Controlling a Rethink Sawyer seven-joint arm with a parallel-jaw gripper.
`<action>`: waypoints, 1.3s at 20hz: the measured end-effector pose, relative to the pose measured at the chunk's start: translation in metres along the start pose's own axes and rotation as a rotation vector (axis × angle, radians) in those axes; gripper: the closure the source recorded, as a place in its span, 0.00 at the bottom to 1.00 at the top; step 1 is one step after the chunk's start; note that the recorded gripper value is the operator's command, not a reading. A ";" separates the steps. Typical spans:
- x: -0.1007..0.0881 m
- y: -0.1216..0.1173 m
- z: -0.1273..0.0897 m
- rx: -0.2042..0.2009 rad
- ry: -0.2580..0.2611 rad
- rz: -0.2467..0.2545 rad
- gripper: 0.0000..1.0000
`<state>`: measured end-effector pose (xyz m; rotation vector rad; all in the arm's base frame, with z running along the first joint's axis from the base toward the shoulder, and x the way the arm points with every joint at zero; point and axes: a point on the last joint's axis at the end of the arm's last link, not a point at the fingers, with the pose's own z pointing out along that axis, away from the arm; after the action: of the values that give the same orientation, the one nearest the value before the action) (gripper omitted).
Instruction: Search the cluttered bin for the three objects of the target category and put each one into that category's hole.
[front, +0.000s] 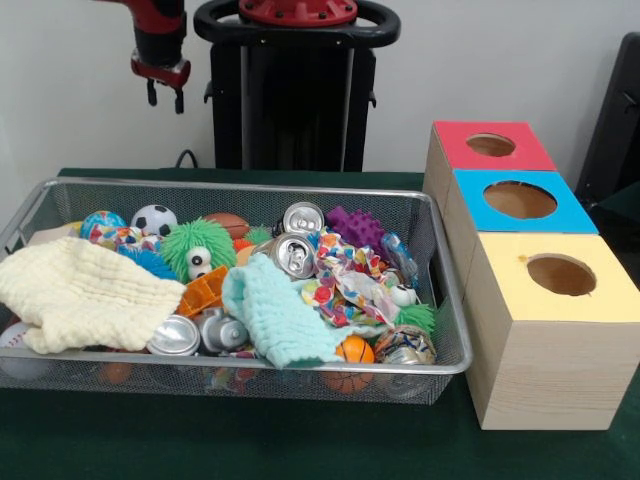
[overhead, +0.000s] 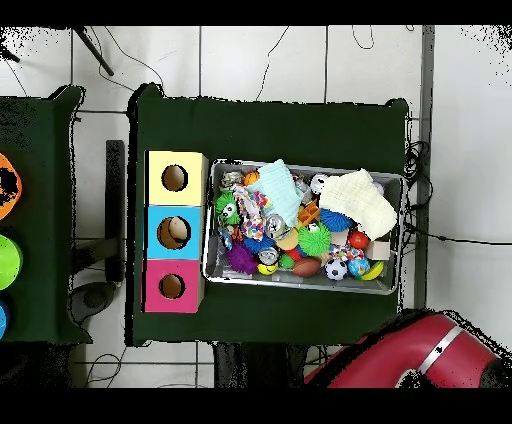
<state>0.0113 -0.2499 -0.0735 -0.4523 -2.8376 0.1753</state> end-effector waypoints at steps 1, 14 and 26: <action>-0.002 0.001 0.000 0.005 -0.001 0.002 0.00; -0.041 0.014 0.005 0.073 -0.075 0.009 0.00; -0.059 0.025 0.005 0.096 -0.101 -0.009 0.00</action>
<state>0.0712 -0.2458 -0.0958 -0.4210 -2.9135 0.3399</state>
